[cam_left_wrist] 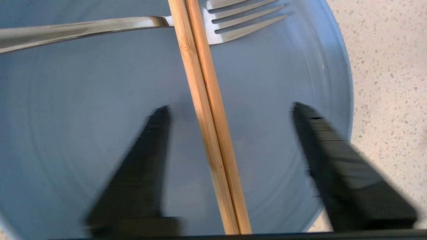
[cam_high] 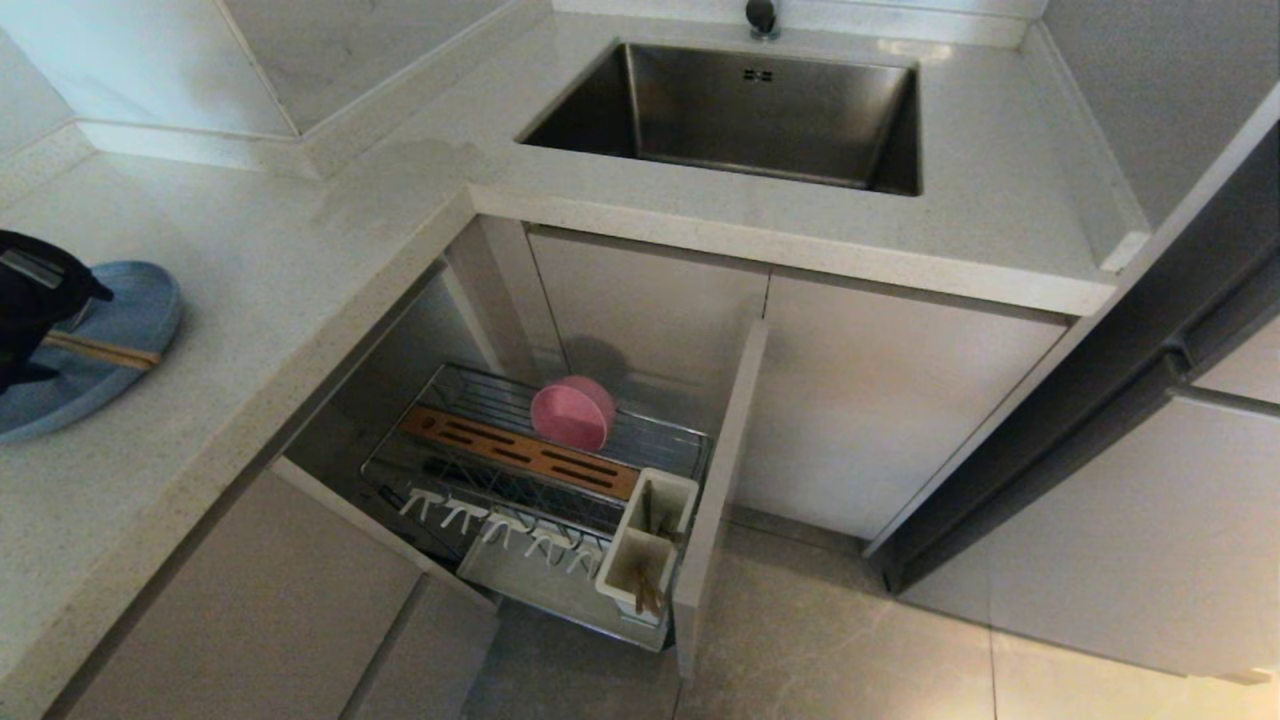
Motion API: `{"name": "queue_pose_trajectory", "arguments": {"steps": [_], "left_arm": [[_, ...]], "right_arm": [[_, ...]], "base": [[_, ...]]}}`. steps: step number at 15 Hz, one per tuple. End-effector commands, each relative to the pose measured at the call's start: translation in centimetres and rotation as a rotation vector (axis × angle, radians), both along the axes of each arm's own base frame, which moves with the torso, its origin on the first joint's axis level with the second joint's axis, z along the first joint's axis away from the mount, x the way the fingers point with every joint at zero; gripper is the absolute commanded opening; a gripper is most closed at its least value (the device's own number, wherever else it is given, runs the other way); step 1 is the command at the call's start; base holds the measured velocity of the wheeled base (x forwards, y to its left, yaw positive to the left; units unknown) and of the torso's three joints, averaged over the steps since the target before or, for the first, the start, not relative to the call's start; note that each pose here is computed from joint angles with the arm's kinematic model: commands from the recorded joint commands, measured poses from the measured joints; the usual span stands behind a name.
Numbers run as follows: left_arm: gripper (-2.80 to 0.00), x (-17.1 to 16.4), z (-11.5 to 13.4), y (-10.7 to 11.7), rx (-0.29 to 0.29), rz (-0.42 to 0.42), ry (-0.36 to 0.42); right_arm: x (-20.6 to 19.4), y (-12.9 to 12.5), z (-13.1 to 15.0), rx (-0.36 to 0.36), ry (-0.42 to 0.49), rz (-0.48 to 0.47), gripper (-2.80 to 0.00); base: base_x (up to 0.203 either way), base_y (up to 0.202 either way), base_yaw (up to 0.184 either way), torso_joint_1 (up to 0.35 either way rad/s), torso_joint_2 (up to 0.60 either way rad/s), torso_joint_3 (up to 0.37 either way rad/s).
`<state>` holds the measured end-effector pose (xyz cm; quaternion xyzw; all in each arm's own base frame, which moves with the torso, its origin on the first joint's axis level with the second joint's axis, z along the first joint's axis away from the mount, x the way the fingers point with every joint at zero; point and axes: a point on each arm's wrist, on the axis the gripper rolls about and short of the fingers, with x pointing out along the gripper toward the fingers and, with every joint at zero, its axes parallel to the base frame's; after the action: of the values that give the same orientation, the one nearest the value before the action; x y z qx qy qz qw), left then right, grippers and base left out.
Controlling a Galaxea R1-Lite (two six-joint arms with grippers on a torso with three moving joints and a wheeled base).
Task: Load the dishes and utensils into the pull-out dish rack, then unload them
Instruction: Pick up the chopsticks and place it in the cupboard
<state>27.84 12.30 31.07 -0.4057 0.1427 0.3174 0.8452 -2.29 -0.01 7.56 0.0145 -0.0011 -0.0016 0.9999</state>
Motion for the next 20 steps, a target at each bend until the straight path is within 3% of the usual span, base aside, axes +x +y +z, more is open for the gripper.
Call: {"name": "queue_pose_trajectory", "arguments": {"steps": [1, 14, 20], "left_arm": [[-2.80, 0.1, -0.1, 0.0, -0.005, 0.002, 0.003], [-2.80, -0.4, 0.0, -0.1, -0.004, 0.004, 0.001], [-2.80, -4.6, 4.2, -1.5, 0.061, 0.013, -0.137]], "right_arm": [[0.0, 0.0, 0.0, 0.000, -0.001, 0.000, -2.80], [0.0, 0.0, 0.0, 0.000, -0.001, 0.000, -2.80], [0.0, 0.0, 0.0, 0.000, -0.001, 0.000, -2.80]], "base": [[0.000, 0.000, 0.000, 0.000, 0.00, 0.000], [0.000, 0.000, 0.000, 0.000, 0.00, 0.000], [0.000, 0.000, 0.000, 0.000, 0.00, 0.000]]}}
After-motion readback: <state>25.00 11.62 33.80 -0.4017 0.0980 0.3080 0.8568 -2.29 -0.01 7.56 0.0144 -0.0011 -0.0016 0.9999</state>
